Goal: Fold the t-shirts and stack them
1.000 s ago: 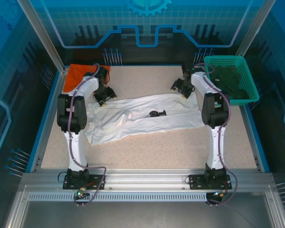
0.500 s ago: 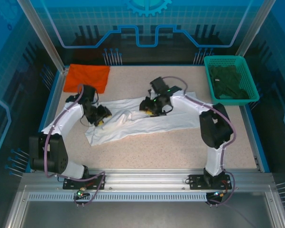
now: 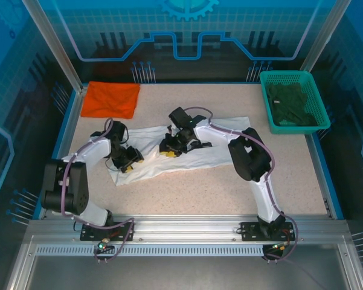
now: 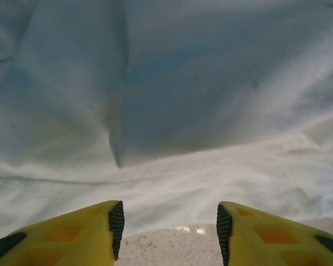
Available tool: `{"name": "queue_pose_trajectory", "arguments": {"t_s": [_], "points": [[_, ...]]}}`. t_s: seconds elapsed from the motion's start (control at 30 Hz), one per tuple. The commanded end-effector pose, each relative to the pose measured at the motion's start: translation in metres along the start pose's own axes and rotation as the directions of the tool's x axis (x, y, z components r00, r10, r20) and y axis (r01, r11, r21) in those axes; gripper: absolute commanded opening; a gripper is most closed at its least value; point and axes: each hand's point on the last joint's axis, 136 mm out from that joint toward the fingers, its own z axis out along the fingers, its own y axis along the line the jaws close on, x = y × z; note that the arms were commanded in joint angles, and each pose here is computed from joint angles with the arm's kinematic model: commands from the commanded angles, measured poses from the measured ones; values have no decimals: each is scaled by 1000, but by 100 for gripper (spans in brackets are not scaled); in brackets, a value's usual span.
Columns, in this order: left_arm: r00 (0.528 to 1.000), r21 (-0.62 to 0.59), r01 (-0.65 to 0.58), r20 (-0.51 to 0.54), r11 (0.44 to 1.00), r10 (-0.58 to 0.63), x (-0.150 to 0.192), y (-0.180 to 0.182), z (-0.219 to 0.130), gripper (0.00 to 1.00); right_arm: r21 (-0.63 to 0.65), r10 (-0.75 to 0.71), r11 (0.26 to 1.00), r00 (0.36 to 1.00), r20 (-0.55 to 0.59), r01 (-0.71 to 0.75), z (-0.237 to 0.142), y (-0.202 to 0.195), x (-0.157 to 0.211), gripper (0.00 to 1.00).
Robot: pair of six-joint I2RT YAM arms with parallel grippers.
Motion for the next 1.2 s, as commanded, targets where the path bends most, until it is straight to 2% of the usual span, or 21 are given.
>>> {"name": "queue_pose_trajectory", "arguments": {"t_s": [0.0, 0.4, 0.63, 0.73, 0.9, 1.17], "points": [[997, -21, -60, 50, 998, 61, -17, -5, 0, 53, -4, 9, 1000, 1000, -26, -9, 11, 12, 9, 35], [994, -54, -51, 97, 997, 56, -30, -3, 9, 55, 78, 40, 996, 999, 5, -40, 31, 6, -3, 37], [992, -45, -48, 112, 998, 52, -35, -9, 11, 46, 150, 35, 988, 999, 22, -38, 38, -7, -13, 37], [992, -47, -50, 115, 998, 55, -35, -9, 11, 42, 163, 36, 986, 999, 41, -42, 38, -9, -16, 34], [991, -45, -53, 120, 998, 58, -38, -11, 10, 34, 168, 40, 985, 998, 45, -47, 40, -9, -18, 22], [991, -12, -49, 122, 999, 50, -36, -22, -6, 22, 195, 8, 981, 999, 32, -14, 20, 1, -14, 14]]}}
